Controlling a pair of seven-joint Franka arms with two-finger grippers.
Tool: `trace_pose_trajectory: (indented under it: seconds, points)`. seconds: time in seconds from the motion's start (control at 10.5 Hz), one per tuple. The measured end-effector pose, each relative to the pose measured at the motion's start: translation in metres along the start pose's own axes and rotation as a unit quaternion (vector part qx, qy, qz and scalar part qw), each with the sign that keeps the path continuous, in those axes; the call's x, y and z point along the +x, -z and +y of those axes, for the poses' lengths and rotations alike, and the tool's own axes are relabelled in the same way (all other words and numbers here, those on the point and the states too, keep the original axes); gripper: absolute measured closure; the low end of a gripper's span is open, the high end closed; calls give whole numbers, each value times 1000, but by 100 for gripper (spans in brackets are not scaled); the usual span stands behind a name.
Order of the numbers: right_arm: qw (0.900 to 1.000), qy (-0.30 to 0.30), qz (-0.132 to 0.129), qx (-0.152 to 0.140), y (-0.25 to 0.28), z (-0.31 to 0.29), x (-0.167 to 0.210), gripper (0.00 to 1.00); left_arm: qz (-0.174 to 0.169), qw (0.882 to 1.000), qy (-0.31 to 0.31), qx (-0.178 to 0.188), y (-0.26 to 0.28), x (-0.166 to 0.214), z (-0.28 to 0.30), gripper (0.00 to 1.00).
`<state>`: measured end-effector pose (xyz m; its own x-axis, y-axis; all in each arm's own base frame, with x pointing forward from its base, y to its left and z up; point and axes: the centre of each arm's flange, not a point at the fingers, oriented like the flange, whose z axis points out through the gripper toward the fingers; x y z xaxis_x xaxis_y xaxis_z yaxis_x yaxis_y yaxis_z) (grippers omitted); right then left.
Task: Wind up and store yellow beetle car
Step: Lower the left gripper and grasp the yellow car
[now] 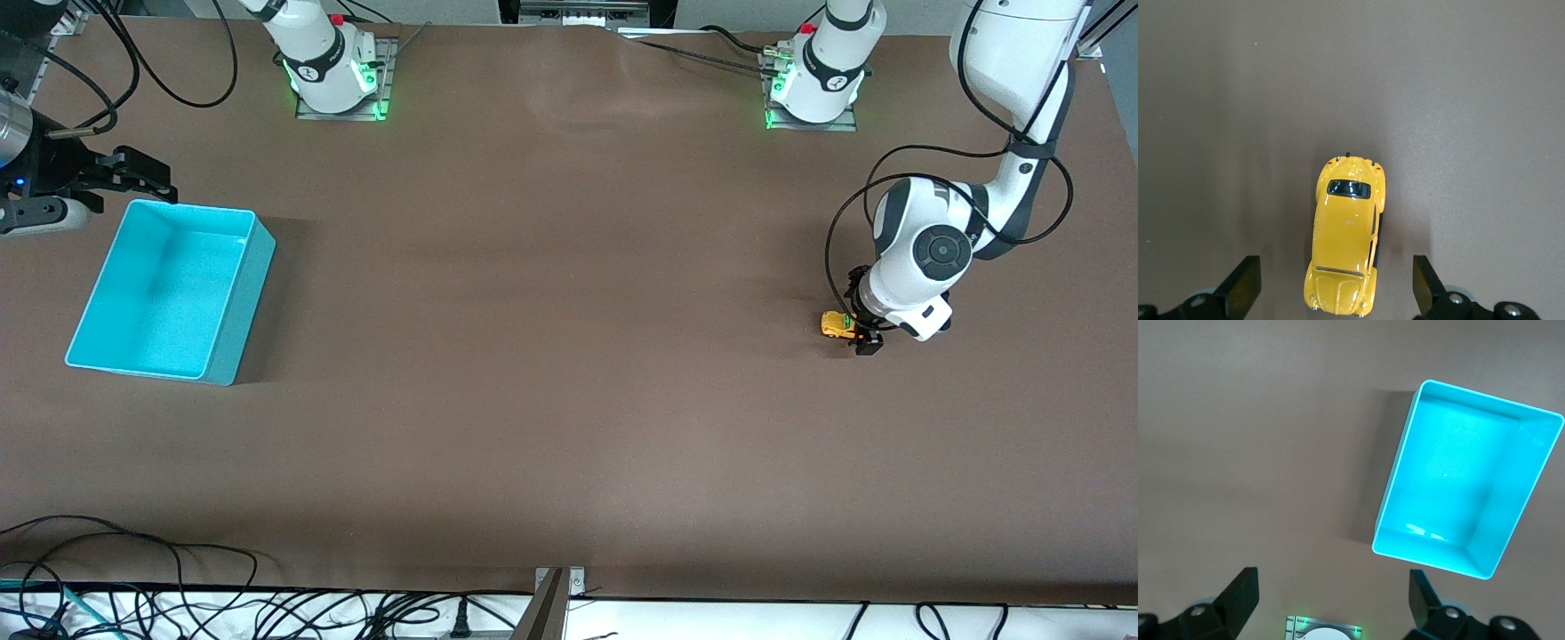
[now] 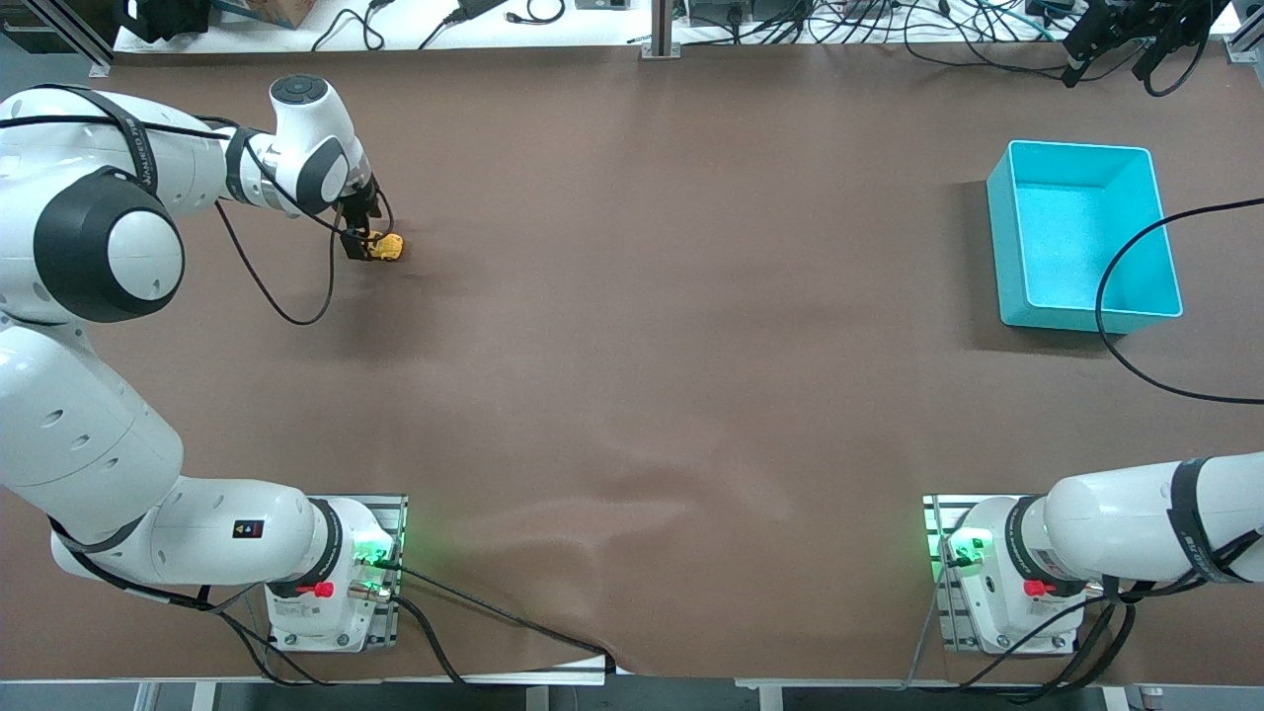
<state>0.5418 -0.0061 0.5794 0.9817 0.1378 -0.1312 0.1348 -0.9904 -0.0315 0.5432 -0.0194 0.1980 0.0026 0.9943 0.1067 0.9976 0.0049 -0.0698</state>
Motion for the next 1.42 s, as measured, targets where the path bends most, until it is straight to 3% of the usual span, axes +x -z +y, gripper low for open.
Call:
trace_pose_trajectory:
  seconds: [0.38, 0.57, 0.85, 0.95, 1.14, 1.42]
  points:
    - [1000, 0, 0, 0, 0, 0, 0, 0, 27, 1000, 3, 2, -14, -3, -3, 0]
    - [1000, 0, 0, 0, 0, 0, 0, 0, 28, 999, 18, -1, -14, -3, -2, 6]
    - [1000, 0, -1, 0, 0, 0, 0, 0, 26, 999, 34, -11, -7, -5, 3, 49]
    - [1000, 0, -1, 0, -1, 0, 0, 0, 26, 999, 32, -13, -2, -11, 3, 59]
    - [1000, 0, -1, 0, -1, 0, 1, 0, 24, 999, 41, -9, 6, -35, 3, 61]
    - [1000, 1, -1, 0, -1, 0, 1, 0, 15, 1000, 1, -7, 26, -97, 0, 61]
